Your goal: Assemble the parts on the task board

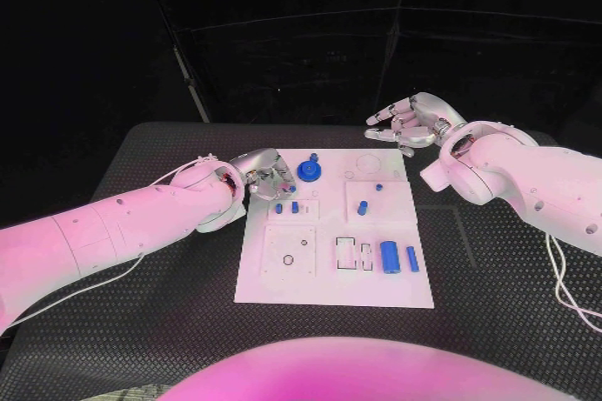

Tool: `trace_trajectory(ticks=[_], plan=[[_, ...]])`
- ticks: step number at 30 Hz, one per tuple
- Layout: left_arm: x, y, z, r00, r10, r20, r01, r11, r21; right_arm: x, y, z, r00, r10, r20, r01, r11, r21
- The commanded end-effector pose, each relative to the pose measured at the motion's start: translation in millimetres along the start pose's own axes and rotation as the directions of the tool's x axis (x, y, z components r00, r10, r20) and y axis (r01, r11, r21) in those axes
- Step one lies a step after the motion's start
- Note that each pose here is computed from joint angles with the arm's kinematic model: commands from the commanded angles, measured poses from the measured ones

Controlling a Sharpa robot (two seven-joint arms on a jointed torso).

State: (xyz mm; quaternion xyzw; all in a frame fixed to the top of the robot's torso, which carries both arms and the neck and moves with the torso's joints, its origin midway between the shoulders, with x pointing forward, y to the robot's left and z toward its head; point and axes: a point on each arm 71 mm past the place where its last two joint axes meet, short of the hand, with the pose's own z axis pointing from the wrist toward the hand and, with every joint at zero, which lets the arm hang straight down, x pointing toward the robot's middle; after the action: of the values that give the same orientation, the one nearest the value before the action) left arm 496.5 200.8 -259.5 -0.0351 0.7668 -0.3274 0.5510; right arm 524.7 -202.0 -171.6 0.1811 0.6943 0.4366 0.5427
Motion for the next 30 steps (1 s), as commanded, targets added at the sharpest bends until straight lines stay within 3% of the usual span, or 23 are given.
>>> trace_trajectory(ticks=[1, 30], plan=[[0.6, 1.8, 0.1, 1.0, -0.003, -0.015, 0.003, 1.0, -0.017, -0.1, 1.6, 0.3, 1.0, 0.003, -0.004, -0.003, 1.0, -0.007], [1.7, 5.2, 0.2, 0.999, -0.001, -0.034, 0.0, 0.999, -0.042, -0.1, 1.5, 0.3, 1.0, 0.003, -0.004, -0.003, 1.0, -0.007]])
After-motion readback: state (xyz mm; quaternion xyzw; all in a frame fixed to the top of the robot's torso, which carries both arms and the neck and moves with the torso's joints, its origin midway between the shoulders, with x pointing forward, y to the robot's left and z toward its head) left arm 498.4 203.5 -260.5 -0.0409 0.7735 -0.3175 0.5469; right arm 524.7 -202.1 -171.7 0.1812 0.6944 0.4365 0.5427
